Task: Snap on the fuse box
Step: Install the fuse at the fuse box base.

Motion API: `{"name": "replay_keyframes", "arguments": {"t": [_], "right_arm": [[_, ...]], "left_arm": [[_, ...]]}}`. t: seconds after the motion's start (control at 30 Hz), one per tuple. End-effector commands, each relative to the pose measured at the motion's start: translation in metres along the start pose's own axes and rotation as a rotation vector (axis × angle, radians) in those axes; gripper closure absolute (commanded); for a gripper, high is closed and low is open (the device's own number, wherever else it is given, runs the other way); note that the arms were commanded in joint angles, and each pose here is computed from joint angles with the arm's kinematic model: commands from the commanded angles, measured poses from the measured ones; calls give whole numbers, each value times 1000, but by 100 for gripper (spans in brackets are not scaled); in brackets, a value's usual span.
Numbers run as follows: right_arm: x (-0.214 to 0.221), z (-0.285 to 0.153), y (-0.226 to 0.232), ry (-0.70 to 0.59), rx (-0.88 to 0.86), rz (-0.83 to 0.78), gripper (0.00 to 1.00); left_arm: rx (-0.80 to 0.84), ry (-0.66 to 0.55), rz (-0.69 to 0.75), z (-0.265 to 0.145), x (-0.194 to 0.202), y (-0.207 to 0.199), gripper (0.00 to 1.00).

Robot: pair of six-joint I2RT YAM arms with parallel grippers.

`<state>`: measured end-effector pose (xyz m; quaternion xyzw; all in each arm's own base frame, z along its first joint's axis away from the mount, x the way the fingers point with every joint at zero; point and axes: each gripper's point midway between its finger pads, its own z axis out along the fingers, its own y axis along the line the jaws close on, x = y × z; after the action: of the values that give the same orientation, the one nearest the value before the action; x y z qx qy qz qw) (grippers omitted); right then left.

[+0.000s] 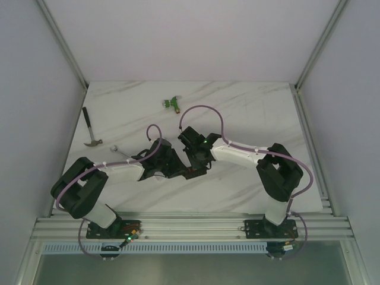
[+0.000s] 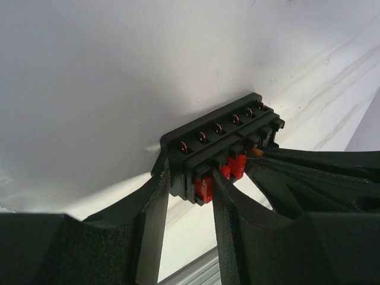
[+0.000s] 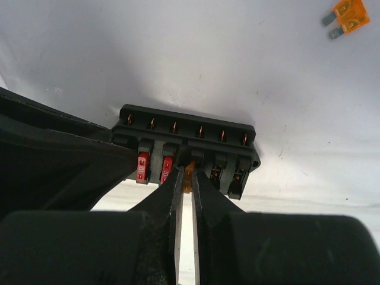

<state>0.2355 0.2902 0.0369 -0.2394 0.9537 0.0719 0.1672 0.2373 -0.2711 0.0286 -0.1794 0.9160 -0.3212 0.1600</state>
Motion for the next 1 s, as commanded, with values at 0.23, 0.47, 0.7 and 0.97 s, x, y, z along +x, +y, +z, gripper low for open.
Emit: {"name": "replay_keyframes", "arguments": {"t": [0.23,0.47,0.7,0.97], "right_arm": [[99,22,-24,376,117,-44,100],[45,-6,-10,207,58,-29,79],[18,-21,-9,119,33,12,61],[-5,-37,-3,37,-42,34,66]], "left_arm": [[-52,-20,-21,1,-1,18,56],[-28,-47,-12,-6,-6,11,49],[-12,-61,1,-12,-7,9,39],[11,-43,50,-16,-5,7,36]]}}
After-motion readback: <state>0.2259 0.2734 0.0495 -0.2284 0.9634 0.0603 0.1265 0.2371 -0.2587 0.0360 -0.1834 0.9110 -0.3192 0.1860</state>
